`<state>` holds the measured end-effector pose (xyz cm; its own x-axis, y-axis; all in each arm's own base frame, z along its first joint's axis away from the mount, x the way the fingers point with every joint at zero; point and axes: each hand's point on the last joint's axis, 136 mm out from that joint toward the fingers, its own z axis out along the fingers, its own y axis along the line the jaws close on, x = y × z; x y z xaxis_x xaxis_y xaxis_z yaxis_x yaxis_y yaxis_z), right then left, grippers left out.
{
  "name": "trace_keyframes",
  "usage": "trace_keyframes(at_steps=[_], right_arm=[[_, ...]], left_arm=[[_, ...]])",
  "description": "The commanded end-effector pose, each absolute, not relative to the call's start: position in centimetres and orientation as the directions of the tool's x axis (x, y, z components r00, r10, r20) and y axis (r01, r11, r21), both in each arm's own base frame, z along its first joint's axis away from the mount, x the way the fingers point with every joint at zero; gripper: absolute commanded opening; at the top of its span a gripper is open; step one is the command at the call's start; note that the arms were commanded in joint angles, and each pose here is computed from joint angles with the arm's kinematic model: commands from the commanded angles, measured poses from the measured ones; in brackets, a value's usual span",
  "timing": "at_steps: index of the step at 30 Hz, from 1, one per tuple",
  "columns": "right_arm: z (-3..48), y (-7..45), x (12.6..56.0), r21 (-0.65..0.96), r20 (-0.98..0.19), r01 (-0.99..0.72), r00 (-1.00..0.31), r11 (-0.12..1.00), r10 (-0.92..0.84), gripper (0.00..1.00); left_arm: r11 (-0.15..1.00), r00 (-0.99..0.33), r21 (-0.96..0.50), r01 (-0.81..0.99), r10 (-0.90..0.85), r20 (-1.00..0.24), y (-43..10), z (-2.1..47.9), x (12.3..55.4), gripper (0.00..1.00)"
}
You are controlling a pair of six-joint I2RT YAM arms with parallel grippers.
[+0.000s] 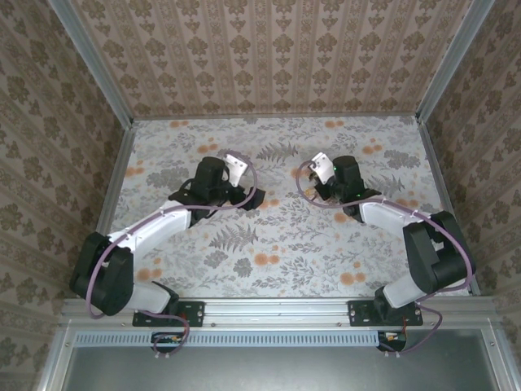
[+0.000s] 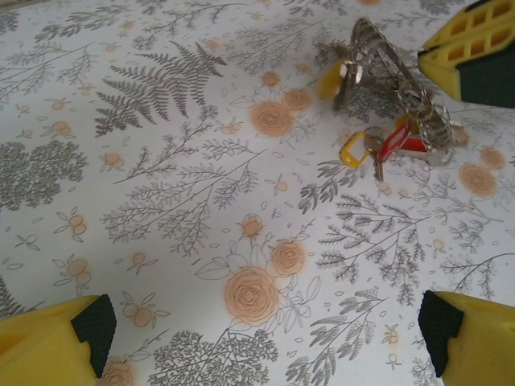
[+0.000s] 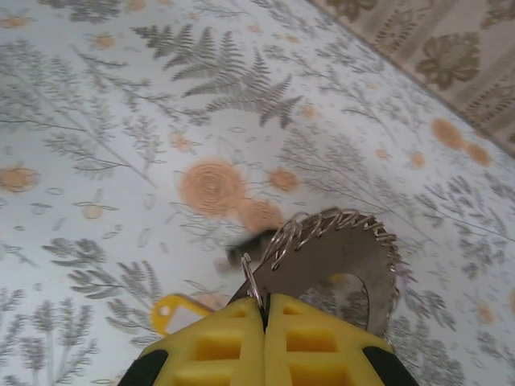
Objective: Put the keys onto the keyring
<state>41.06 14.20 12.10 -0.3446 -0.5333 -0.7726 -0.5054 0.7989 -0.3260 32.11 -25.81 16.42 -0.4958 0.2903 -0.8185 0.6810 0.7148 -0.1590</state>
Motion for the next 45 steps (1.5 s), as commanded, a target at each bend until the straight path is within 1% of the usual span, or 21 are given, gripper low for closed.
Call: trace_keyframes(at_steps=[1,5,7,9,12,17,19,22,26,29,35,37,39,42,43,44,45], right_arm=[[13.1,16.9,40.9,-0.257,-0.829,-0.553,-0.295,0.792,-0.475,0.00],[14.7,19.1,39.6,-0.186,-0.870,-0.601,-0.268,0.778,-0.415,0.00],[15.2,20.5,38.6,-0.151,-0.890,-0.652,-0.238,0.743,-0.390,0.00],[15.4,22.4,37.2,-0.126,-0.903,-0.728,-0.198,0.674,-0.382,0.00],[15.5,25.4,34.5,-0.095,-0.916,-0.840,-0.136,0.534,-0.376,0.00],[16.9,28.6,30.7,-0.058,-0.943,-0.944,-0.055,0.326,-0.329,0.00],[17.9,29.2,29.4,-0.053,-0.953,-0.964,-0.029,0.260,-0.302,0.00],[20.0,29.2,28.2,-0.068,-0.961,-0.974,0.005,0.216,-0.276,0.00],[23.8,28.0,27.3,-0.120,-0.966,-0.966,0.061,0.228,-0.250,0.00],[26.1,26.4,27.6,-0.146,-0.965,-0.945,0.071,0.294,-0.251,0.00],[29.2,22.7,28.4,-0.171,-0.965,-0.891,0.065,0.420,-0.255,0.00],[29.9,21.8,28.3,-0.187,-0.964,-0.875,0.075,0.447,-0.257,0.00],[30.5,21.1,28.0,-0.208,-0.960,-0.859,0.087,0.468,-0.266,0.00],[30.8,20.5,27.2,-0.236,-0.951,-0.849,0.101,0.473,-0.293,0.00],[30.7,20.4,26.9,-0.240,-0.948,-0.849,0.101,0.470,-0.301,0.00],[30.6,20.3,26.7,-0.242,-0.947,-0.850,0.101,0.468,-0.305,0.00],[30.3,20.2,26.5,-0.247,-0.944,-0.848,0.103,0.468,-0.313,0.00]], left_arm=[[0.728,-0.486,-0.131,0.673,0.302,-0.820,-24.9,16.5,32.1,1.00],[0.738,-0.487,-0.124,0.663,0.299,-0.821,-24.2,16.7,31.9,1.00],[0.742,-0.482,-0.118,0.659,0.296,-0.825,-23.9,16.7,31.7,1.00],[0.749,-0.483,-0.115,0.653,0.294,-0.825,-23.4,16.5,31.7,1.00],[0.762,-0.495,-0.120,0.637,0.285,-0.821,-22.5,16.2,31.6,1.00],[0.787,-0.509,-0.124,0.605,0.263,-0.819,-20.6,16.0,31.1,1.00],[0.795,-0.513,-0.128,0.592,0.249,-0.822,-19.9,16.0,30.8,1.00],[0.804,-0.513,-0.127,0.581,0.240,-0.824,-19.1,16.1,30.3,1.00],[0.796,-0.481,-0.107,0.596,0.247,-0.841,-18.2,16.8,29.7,1.00],[0.714,-0.394,-0.073,0.696,0.295,-0.871,-19.4,17.6,28.5,0.97],[0.562,-0.308,-0.062,0.825,0.354,-0.883,-21.2,18.5,26.0,0.88],[0.551,-0.340,-0.093,0.829,0.367,-0.866,-21.3,18.2,25.2,0.85],[0.595,-0.440,-0.163,0.787,0.355,-0.825,-20.8,17.6,24.9,0.80],[0.641,-0.607,-0.306,0.703,0.318,-0.728,-20.9,16.6,22.6,0.72],[0.678,-0.662,-0.337,0.653,0.294,-0.690,-20.5,16.2,21.9,0.71],[0.689,-0.696,-0.363,0.628,0.288,-0.658,-20.4,15.8,20.9,0.70],[0.674,-0.706,-0.381,0.633,0.299,-0.642,-20.4,15.9,19.5,0.70]])
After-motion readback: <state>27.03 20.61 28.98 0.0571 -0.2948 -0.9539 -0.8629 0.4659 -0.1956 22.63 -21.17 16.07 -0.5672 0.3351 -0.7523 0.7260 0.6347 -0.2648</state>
